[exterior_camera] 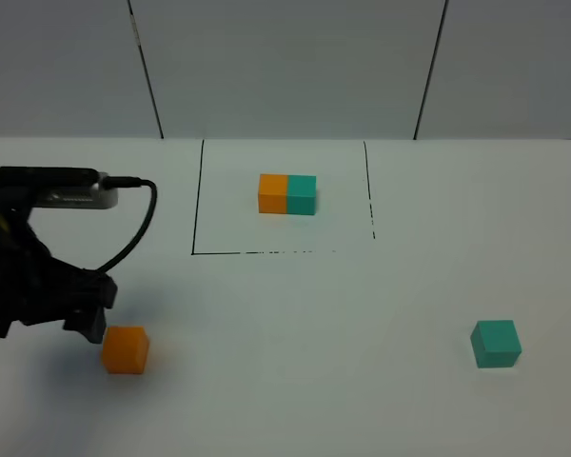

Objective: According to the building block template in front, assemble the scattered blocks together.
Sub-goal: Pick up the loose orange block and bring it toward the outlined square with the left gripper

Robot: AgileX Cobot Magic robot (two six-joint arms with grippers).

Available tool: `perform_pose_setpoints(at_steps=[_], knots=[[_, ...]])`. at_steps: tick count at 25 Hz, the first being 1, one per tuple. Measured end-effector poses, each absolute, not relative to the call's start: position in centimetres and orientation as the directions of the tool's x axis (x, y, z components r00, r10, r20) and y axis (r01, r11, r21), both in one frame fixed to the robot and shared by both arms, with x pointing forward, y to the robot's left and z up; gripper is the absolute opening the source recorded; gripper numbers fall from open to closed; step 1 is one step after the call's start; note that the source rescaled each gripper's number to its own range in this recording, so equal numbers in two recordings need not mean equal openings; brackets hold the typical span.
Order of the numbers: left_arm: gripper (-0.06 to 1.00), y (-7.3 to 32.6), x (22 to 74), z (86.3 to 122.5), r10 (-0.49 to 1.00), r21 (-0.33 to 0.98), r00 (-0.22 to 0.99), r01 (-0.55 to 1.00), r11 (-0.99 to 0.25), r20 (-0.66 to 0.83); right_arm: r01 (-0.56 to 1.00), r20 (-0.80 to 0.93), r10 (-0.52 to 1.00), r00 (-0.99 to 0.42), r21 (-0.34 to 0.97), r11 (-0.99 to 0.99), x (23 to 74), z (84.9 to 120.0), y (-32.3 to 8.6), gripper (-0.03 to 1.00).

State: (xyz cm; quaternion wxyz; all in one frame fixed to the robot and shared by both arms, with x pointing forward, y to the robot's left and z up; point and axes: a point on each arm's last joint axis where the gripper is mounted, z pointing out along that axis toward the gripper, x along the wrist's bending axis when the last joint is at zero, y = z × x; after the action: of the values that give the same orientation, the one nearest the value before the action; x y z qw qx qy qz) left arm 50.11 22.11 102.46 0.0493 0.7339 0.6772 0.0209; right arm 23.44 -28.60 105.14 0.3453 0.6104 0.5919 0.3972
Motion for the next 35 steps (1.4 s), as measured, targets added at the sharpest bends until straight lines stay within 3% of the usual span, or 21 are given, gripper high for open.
perform_pose_setpoints(at_steps=[15,23,35], knots=[[0.76,20.5,54.1,94.4,0.999,0.028,0.037,0.999,-0.037,-0.033,0.448,0.076,0.997,-0.016,0.892,-0.061,23.4,105.1,-28.6,0.77],[0.74,20.3,54.3,91.1,0.998,0.066,0.018,0.998,-0.013,-0.065,0.448,0.076,0.997,-0.016,0.892,-0.061,23.4,105.1,-28.6,0.77],[0.7,19.9,54.9,88.8,0.996,0.083,0.022,0.996,-0.015,-0.084,0.448,0.076,0.997,-0.017,0.892,-0.06,23.4,105.1,-28.6,0.77]])
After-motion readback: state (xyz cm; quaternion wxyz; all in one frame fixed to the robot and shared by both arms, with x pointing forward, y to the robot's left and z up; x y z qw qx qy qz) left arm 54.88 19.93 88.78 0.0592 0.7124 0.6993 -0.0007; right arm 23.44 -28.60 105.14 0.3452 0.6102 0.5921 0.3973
